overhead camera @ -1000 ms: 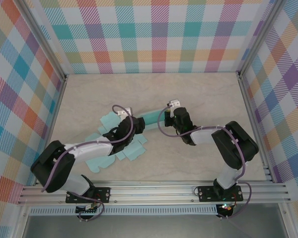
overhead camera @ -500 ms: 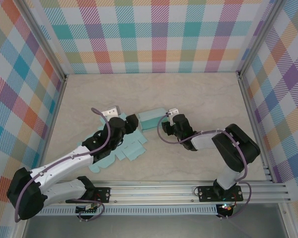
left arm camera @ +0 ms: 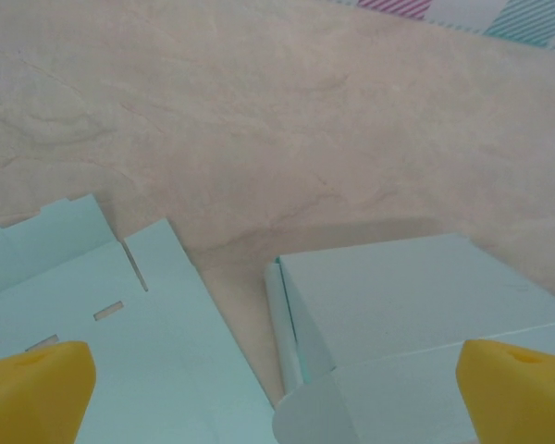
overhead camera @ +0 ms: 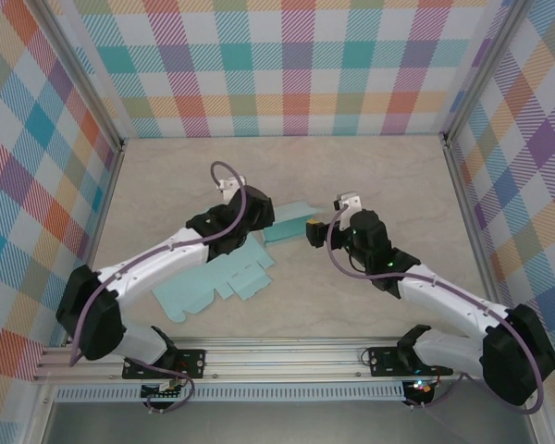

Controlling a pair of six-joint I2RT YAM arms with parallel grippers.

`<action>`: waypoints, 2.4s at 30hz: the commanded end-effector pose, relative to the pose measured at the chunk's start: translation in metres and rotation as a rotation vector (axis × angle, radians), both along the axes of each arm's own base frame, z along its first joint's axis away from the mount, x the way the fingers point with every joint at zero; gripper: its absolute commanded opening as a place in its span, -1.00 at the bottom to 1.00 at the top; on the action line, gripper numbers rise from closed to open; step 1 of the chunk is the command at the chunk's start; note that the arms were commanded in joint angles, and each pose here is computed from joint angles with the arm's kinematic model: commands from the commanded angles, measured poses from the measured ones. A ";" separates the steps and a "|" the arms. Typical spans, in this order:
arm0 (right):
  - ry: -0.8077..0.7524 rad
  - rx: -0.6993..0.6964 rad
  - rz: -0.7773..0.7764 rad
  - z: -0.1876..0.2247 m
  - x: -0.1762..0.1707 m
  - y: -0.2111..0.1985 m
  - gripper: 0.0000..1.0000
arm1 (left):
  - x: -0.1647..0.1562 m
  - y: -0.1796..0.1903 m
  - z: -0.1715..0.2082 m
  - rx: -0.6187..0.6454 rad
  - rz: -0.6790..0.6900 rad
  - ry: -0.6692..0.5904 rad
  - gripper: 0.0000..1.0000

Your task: Fold the paper box

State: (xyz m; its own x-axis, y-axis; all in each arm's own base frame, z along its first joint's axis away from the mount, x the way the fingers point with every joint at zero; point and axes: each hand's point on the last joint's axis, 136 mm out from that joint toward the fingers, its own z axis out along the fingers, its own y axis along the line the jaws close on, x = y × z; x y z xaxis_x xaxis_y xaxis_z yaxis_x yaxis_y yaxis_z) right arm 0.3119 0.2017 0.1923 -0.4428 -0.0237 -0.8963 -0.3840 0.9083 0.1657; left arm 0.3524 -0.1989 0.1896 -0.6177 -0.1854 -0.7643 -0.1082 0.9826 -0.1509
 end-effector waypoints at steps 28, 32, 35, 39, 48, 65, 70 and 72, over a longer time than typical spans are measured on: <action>0.658 -0.034 -0.006 -0.137 0.050 0.025 0.53 | -0.002 0.001 -0.140 0.062 0.017 0.315 0.37; 0.660 -0.006 0.014 -0.133 0.046 0.026 0.51 | -0.003 0.000 -0.141 0.045 0.018 0.313 0.15; 0.642 0.017 0.027 -0.120 0.044 0.026 0.52 | -0.001 -0.006 -0.135 0.022 -0.003 0.306 0.10; 0.616 0.072 0.030 -0.099 0.043 0.017 0.58 | 0.000 -0.011 -0.120 -0.007 -0.023 0.286 0.09; 0.648 0.261 0.067 -0.077 0.056 0.006 0.98 | 0.004 -0.006 -0.101 -0.090 -0.004 0.253 0.55; 0.829 0.487 0.204 -0.124 0.059 0.043 0.85 | 0.006 -0.014 -0.147 -0.122 -0.025 0.363 -0.19; 0.841 0.544 0.247 -0.127 0.063 0.052 0.76 | 0.009 -0.001 -0.150 -0.170 -0.012 0.383 -0.64; 0.841 0.572 0.269 -0.126 0.065 0.057 0.73 | 0.010 0.004 -0.152 -0.187 -0.014 0.394 -0.72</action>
State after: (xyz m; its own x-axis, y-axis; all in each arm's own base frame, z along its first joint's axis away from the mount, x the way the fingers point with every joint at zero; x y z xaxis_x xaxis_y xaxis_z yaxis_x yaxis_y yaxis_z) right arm 0.3742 0.2480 0.0570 -0.9701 0.1254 -0.2080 -0.0947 0.5933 0.7994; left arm 0.3780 -0.2122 0.0595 -0.8159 -0.3009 -0.4938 -0.1585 0.9376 -0.3095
